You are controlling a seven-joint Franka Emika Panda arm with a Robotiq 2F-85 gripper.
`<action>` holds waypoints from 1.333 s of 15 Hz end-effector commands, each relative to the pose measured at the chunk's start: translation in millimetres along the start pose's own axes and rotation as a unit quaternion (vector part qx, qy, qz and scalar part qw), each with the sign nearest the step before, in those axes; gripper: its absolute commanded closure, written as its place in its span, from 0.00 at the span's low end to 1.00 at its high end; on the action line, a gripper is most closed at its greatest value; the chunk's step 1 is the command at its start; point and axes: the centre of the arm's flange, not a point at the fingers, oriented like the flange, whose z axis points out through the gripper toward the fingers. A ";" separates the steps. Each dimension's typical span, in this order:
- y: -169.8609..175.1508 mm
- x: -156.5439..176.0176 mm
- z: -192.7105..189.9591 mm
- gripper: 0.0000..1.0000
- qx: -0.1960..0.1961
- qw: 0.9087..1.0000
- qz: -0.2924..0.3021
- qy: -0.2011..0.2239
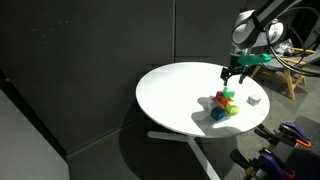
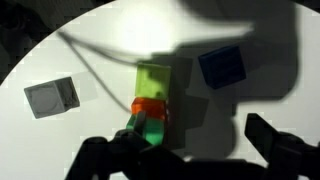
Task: Pick up the lime green block and put it on both the orange block and the pink block
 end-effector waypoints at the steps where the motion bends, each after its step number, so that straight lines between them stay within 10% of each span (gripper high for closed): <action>1: -0.2 -25.9 -17.2 0.00 -0.009 1.000 -0.016 -0.004; 20: -7.8 -90.6 -65.3 0.00 -0.026 0.998 -0.032 0.045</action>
